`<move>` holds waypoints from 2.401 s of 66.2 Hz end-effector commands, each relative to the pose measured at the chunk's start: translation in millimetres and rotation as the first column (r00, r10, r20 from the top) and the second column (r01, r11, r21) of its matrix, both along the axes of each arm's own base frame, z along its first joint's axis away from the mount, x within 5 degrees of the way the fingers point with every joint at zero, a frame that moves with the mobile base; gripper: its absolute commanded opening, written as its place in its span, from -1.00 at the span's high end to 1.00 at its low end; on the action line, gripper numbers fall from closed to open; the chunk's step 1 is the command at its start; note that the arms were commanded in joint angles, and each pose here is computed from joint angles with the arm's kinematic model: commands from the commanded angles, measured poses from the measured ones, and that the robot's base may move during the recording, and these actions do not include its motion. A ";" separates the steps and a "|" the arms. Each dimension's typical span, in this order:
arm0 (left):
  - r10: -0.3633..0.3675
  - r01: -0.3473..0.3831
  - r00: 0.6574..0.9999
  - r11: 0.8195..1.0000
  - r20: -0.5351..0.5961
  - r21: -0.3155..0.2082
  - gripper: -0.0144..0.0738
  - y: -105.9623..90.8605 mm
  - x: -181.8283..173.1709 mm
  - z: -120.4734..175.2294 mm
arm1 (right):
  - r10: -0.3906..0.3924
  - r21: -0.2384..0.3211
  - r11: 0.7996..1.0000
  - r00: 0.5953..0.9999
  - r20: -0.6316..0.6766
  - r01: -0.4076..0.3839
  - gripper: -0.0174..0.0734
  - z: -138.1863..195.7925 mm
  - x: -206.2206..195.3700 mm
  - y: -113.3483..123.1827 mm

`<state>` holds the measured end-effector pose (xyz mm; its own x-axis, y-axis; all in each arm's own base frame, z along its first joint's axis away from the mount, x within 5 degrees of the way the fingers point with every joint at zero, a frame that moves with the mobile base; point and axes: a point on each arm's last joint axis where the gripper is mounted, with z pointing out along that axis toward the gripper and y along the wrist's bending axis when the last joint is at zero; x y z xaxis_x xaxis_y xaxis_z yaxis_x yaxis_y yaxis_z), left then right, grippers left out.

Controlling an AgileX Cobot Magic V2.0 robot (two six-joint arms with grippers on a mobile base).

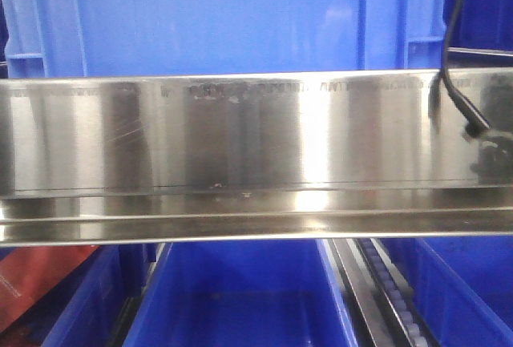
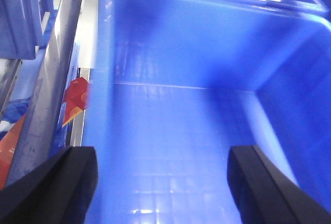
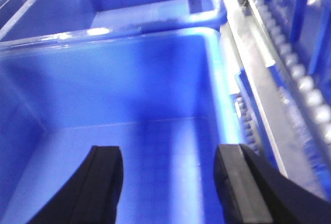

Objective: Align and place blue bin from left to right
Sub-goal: 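Open both grippers and release the bin's side walls, then raise both grippers up and away from the placed blue bin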

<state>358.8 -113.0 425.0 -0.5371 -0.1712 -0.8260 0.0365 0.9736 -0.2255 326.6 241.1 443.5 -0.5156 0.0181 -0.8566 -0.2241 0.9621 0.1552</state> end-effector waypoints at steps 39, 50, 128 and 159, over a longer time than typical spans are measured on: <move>-0.006 0.013 0.994 0.998 0.107 -0.062 0.92 11.7 -43.1 47.7 | -0.008 -0.094 0.996 1.000 0.009 0.009 0.77 32.2 -26.4 -28.9; -0.004 0.004 0.994 1.000 0.111 -0.008 0.92 19.8 -63.8 41.3 | 0.014 -0.081 0.997 0.999 0.031 -0.012 0.79 39.3 -43.4 -37.1; -0.177 0.209 0.841 0.978 0.511 -0.005 0.92 64.0 -228.5 -90.7 | 0.397 -0.070 0.907 0.786 0.474 -0.416 0.79 -98.7 -221.9 -149.5; -0.174 0.207 0.810 0.978 0.560 0.005 0.92 69.2 -242.0 -84.4 | 0.362 -0.034 0.907 0.738 0.569 -0.419 0.79 -93.9 -245.1 -170.2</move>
